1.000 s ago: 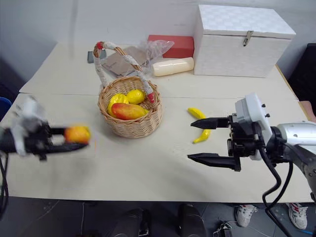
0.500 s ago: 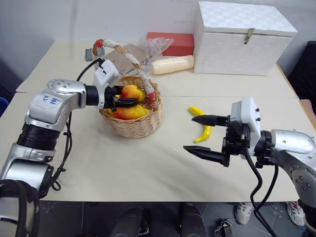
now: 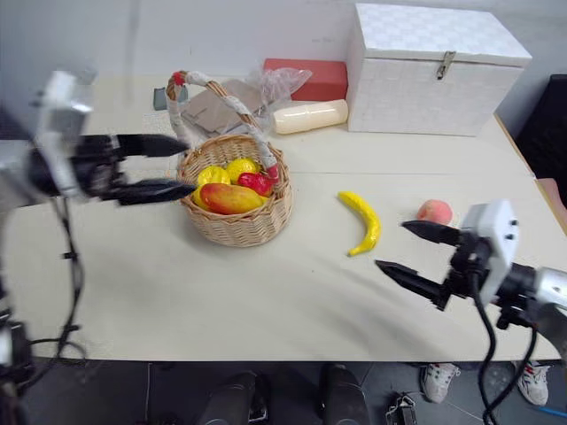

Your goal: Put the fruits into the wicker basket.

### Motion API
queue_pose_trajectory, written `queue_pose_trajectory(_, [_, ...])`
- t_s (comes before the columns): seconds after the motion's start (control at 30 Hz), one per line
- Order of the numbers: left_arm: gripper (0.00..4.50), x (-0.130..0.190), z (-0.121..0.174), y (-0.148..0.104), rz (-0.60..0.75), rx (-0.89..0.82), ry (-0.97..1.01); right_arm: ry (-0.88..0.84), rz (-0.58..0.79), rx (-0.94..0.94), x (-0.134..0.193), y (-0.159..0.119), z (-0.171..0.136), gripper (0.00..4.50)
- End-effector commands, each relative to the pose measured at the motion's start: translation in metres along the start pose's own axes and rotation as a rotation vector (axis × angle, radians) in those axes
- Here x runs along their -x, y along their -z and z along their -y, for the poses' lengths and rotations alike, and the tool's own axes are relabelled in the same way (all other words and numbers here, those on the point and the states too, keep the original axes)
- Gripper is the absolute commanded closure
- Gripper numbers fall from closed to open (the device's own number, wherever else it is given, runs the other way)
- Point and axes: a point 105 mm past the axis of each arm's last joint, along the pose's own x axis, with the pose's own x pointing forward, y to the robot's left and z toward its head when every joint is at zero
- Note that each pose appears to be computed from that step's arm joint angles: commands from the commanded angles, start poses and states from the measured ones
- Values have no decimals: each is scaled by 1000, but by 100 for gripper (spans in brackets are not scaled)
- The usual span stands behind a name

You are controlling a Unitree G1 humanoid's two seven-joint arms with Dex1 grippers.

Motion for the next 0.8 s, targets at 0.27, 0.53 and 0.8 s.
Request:
queue_pose_trajectory(0.27, [3,-5,19,5,-40,-81,106,163,-63,-56,47,22,31,0])
queue_pose_trajectory(0.53, [3,-44,0,17,-16,-142,85,335,-24,-81,-43,38,59,0])
queue_pose_trajectory(0.8, [3,-51,7,5,18,-169,124,455,-38,-217,-111,55,71,0])
